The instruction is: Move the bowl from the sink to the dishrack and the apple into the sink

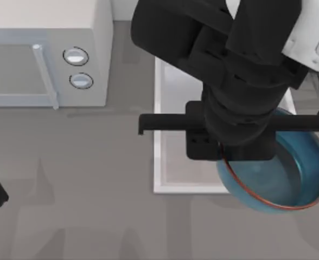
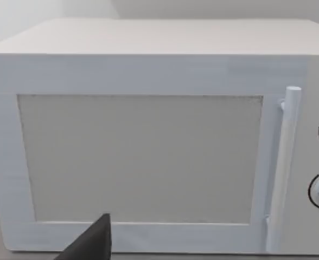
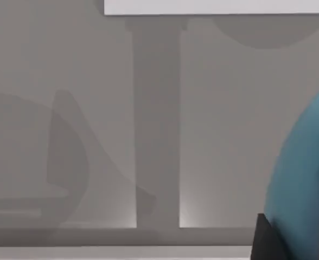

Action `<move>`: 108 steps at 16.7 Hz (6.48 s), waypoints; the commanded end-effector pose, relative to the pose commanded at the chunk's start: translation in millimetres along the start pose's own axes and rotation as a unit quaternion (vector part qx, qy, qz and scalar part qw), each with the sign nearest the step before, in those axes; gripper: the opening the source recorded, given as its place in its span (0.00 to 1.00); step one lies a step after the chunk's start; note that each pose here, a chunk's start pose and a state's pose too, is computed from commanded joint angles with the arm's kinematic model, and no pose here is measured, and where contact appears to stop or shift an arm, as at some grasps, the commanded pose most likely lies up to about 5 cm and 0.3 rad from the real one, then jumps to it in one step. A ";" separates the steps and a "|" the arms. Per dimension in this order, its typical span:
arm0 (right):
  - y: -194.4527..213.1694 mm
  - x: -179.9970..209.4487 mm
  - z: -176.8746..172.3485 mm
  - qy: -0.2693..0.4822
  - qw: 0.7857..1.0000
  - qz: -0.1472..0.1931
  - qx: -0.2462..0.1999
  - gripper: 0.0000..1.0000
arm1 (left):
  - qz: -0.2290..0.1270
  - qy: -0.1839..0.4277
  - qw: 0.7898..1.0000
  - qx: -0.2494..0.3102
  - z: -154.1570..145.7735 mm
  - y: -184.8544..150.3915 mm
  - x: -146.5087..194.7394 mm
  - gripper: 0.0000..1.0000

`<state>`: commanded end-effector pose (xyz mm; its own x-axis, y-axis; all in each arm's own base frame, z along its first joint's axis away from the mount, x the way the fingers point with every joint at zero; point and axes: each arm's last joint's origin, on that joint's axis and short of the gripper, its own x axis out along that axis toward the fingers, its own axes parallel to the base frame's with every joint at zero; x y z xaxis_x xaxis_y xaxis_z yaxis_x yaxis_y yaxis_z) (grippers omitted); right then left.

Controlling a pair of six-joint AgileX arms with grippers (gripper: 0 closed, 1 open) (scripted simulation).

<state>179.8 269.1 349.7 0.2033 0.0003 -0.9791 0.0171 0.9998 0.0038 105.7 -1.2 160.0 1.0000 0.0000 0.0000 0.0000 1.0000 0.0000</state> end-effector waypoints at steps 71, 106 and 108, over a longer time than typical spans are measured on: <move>-373.7 168.3 174.7 -0.631 0.776 0.002 -0.004 1.00 | 0.000 0.000 1.000 0.000 0.0 0.0 0.0 1.00; -272.2 170.6 -106.3 -0.631 0.776 0.005 -0.007 1.00 | 0.000 0.000 1.000 0.000 0.0 0.0 0.0 1.00; -272.2 170.6 -106.3 -0.631 0.776 0.005 -0.007 1.00 | 0.000 0.000 1.000 0.000 0.0 0.0 0.0 1.00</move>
<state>105.7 -1.2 160.0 1.0000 0.0000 0.0000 0.0000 1.0000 0.0000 105.7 -1.2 160.0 1.0000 0.0000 0.0000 0.0000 1.0000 0.0000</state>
